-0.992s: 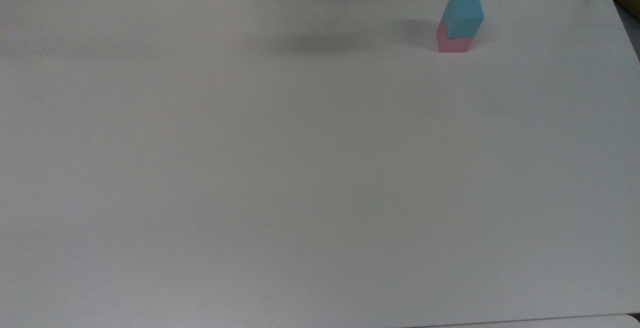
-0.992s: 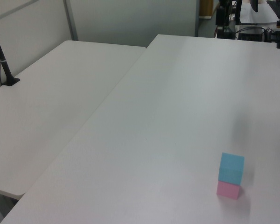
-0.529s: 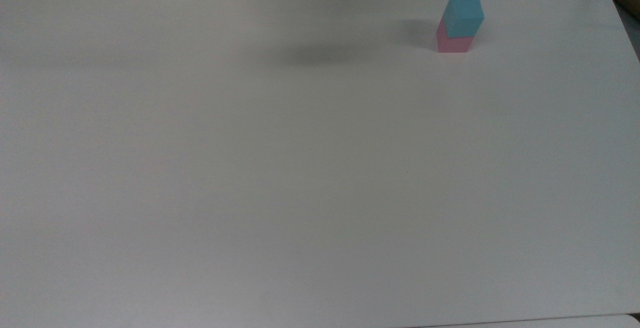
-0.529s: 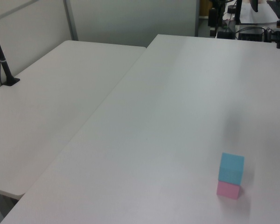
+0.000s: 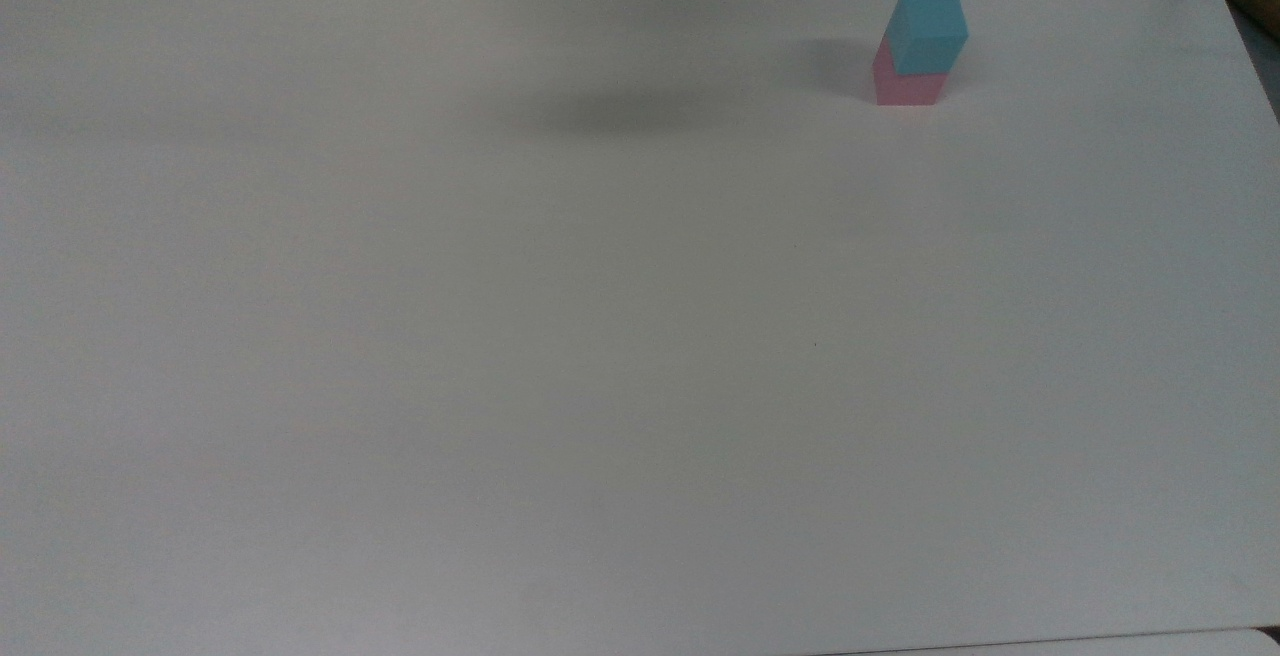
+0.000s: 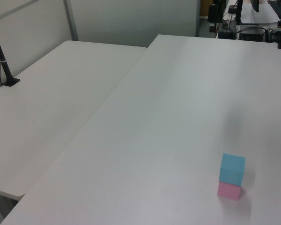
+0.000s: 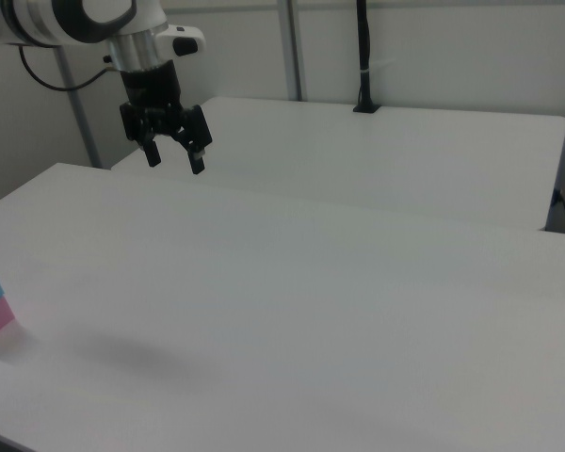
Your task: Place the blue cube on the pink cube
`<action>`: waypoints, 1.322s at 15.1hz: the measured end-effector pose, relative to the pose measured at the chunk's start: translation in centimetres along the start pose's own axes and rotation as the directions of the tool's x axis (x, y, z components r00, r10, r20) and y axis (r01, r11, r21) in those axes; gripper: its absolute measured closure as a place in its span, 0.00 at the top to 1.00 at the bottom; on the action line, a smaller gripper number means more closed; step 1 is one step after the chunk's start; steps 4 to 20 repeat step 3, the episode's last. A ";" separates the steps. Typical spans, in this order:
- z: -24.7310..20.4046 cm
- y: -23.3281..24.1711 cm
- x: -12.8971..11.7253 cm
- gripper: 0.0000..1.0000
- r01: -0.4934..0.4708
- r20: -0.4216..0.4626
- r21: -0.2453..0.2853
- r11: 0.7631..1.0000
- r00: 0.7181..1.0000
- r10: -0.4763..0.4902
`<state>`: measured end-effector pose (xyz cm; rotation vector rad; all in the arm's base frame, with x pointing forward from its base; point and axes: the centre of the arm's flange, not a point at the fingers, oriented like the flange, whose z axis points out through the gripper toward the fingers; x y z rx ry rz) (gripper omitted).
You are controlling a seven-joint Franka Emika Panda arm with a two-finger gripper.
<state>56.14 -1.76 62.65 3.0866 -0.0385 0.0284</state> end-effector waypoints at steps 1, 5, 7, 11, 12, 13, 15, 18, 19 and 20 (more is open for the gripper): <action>0.0 -0.1 0.0 1.00 0.003 -0.001 0.000 1.000 1.000 -0.003; -0.1 -0.3 0.0 1.00 0.006 -0.002 0.001 1.000 1.000 -0.006; -0.1 -0.3 0.0 1.00 0.006 -0.002 0.001 1.000 1.000 -0.006; -0.1 -0.3 0.0 1.00 0.006 -0.002 0.001 1.000 1.000 -0.006; -0.1 -0.3 0.0 1.00 0.006 -0.002 0.001 1.000 1.000 -0.006; -0.1 -0.3 0.0 1.00 0.006 -0.002 0.001 1.000 1.000 -0.006; -0.1 -0.3 0.0 1.00 0.006 -0.002 0.001 1.000 1.000 -0.006; -0.1 -0.3 0.0 1.00 0.006 -0.002 0.001 1.000 1.000 -0.006; -0.1 -0.3 0.0 1.00 0.006 -0.002 0.001 1.000 1.000 -0.006; -0.1 -0.3 0.0 1.00 0.006 -0.002 0.001 1.000 1.000 -0.006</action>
